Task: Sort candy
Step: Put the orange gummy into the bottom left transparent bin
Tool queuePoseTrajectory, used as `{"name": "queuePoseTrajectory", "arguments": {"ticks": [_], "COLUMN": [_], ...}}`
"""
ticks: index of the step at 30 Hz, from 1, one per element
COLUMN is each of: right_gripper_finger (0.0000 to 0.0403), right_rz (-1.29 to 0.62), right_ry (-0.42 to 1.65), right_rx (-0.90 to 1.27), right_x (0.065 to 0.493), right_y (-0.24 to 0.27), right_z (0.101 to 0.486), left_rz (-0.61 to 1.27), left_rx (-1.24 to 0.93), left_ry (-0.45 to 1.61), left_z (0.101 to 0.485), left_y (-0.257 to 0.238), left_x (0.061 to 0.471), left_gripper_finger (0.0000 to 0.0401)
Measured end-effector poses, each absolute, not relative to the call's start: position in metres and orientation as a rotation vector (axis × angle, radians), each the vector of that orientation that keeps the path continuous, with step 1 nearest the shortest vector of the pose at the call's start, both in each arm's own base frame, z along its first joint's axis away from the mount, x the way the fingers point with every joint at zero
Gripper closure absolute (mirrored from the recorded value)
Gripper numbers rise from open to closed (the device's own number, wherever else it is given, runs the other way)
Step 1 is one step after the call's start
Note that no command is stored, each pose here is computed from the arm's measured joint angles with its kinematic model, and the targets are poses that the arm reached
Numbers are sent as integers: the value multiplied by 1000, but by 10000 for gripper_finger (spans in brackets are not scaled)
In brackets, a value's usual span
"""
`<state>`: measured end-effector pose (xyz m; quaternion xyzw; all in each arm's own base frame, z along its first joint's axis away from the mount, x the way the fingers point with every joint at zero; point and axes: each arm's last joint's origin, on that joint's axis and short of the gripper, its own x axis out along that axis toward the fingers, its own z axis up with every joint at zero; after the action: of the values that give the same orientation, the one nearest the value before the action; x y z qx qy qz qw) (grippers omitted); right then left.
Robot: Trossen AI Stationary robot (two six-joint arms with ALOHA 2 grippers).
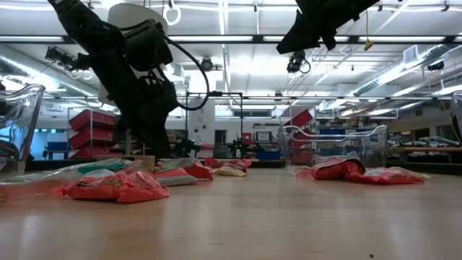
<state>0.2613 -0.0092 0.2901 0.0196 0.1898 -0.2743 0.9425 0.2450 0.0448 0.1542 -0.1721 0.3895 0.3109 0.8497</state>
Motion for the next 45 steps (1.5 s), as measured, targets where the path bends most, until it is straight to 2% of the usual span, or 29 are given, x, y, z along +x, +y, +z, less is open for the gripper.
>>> {"name": "queuePoseTrajectory", "arguments": {"ticks": [10,20,38,45], "right_gripper_finger": [357,357,357,357], "right_rz": [-560,-557,-557,-557], "right_ry": [385,386,387,387], "right_rx": [44,43,43,43], "right_x": [261,261,261,261], "right_y": [-9,-9,-9,-9], "right_z": [290,290,290,290], "left_rz": [698,724,747,667], "left_rx": [-421,-430,-431,-485], "left_ry": [677,735,810,866], "left_z": [155,137,132,130], "left_y": [48,48,48,44], "left_x": [257,261,255,254], "left_gripper_finger": [313,313,313,313]}}
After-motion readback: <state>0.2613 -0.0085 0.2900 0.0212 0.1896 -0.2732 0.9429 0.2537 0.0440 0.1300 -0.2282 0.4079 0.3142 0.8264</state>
